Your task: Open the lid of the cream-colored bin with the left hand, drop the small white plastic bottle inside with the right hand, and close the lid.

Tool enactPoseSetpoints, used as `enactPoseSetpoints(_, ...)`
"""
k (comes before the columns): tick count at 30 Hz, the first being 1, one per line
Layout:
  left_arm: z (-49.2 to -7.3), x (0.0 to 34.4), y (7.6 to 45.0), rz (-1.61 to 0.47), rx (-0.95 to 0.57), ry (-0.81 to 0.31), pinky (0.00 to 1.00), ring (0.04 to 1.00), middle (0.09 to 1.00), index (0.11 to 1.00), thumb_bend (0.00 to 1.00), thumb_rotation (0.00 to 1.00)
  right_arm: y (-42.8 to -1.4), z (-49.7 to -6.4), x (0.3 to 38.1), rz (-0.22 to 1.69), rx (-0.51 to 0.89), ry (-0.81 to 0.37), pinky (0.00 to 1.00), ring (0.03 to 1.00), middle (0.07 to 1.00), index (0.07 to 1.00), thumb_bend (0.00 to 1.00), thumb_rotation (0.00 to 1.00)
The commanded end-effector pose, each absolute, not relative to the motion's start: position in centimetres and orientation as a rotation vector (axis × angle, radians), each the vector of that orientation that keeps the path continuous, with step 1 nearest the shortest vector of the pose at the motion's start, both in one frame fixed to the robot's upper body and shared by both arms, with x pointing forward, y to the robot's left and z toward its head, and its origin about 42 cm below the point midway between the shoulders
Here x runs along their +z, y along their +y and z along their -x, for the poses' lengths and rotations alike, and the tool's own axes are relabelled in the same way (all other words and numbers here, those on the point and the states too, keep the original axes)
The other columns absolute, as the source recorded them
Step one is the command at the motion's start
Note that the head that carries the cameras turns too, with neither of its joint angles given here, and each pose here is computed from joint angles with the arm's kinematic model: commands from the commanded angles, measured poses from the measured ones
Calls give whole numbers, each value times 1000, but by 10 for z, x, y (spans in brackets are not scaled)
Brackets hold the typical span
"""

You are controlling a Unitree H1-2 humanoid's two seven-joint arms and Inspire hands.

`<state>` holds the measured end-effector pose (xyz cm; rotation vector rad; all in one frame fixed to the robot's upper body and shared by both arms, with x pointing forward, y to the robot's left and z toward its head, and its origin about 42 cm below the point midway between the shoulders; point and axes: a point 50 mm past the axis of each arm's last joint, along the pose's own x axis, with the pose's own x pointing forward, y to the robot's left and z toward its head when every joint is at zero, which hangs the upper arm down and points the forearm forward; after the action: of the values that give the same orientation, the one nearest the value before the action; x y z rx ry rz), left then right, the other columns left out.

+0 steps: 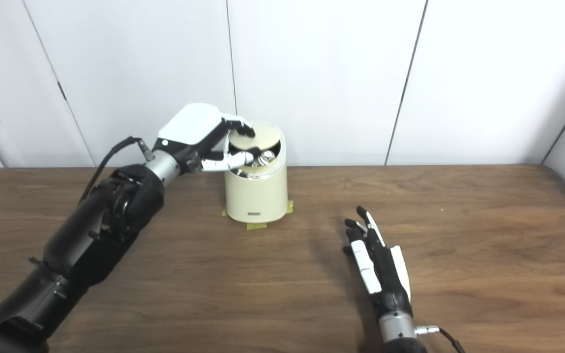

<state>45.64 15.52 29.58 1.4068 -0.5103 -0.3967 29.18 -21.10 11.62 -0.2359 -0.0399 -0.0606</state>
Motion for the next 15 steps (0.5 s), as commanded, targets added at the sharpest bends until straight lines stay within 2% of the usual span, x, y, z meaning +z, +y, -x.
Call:
enactPoseSetpoints(1, -460, 317, 154, -1471, -385, -564, 780, 776, 752, 752, 516, 887, -207, -296, 122, 244, -51, -49, 714, 839, 847, 945, 480, 1000)
enactPoseSetpoints(6, -457, 309, 149, -1576, -466, -460, 839, 818, 798, 793, 530, 902, -207, -293, 125, 272, -46, -60, 710, 837, 844, 946, 477, 975)
enactPoseSetpoints(7, -456, 307, 148, -1606, -483, -436, 870, 846, 829, 819, 537, 960, -207, -292, 125, 285, -45, -65, 697, 826, 842, 946, 486, 969)
enactPoseSetpoints(9, -454, 305, 146, -1646, -502, -404, 887, 862, 849, 834, 546, 990, -206, -291, 126, 298, -43, -69, 689, 820, 840, 946, 493, 961)
enactPoseSetpoints(15, -448, 292, 146, -1748, -505, -388, 879, 853, 834, 812, 569, 997, -207, -290, 128, 296, -44, -69, 683, 817, 837, 945, 500, 951)
